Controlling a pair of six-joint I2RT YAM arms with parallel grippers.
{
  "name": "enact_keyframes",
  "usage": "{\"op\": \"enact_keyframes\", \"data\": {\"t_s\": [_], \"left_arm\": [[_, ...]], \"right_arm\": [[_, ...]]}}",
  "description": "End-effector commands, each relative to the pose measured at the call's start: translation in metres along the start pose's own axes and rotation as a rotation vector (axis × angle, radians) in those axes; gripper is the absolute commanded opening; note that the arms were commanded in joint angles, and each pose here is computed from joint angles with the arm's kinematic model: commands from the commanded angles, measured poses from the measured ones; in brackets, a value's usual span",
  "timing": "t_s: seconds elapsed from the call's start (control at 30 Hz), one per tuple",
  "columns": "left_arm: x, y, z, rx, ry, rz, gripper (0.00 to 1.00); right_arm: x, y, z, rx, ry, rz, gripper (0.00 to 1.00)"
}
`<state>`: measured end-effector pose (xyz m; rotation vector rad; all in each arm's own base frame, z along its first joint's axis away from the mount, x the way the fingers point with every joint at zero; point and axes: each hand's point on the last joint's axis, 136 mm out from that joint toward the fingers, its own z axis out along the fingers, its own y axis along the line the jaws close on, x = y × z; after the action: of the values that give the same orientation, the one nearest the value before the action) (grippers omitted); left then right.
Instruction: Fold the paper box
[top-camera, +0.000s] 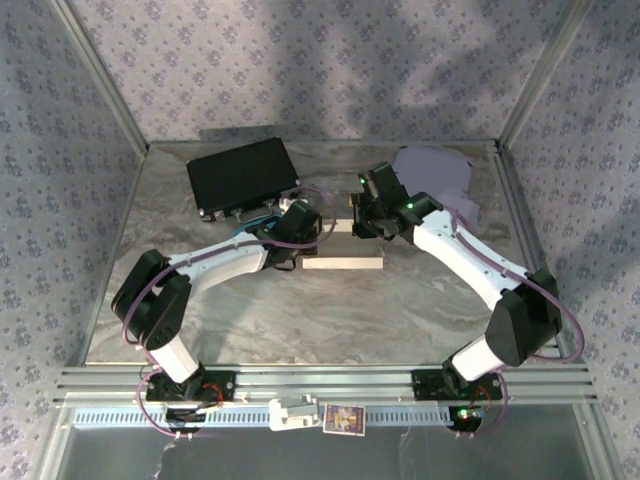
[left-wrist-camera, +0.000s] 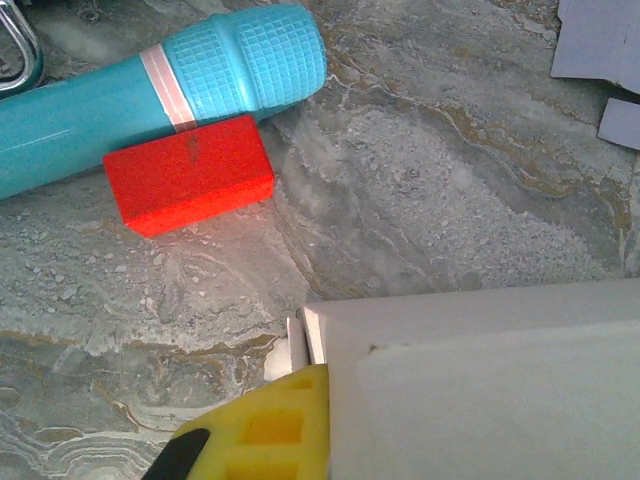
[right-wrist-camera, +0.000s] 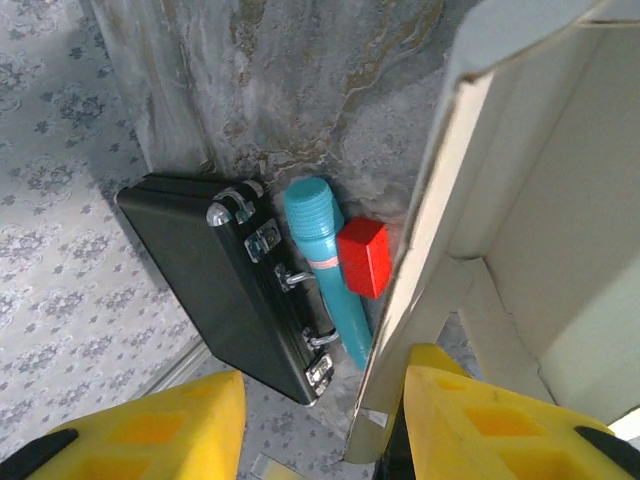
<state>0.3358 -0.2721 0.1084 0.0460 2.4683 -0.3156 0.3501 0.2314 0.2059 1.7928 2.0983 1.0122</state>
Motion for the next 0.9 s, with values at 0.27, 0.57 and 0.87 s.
{"op": "enact_keyframes", "data": {"t_s": [0.27, 0.57, 0.87], "left_arm": [[0.009, 0.001, 0.005, -0.039, 0.025, 0.007, 0.00], [0.011, -0.003, 0.004, -0.038, 0.025, 0.016, 0.00], [0.011, -0.002, 0.004, -0.042, 0.025, 0.023, 0.00]], "right_arm": [[-0.006, -0.022, 0.008, 0.113, -0.010, 0.011, 0.47], [-0.011, -0.030, 0.015, 0.133, -0.011, 0.018, 0.39], [-0.014, -0.033, 0.023, 0.141, -0.002, 0.025, 0.36]]}}
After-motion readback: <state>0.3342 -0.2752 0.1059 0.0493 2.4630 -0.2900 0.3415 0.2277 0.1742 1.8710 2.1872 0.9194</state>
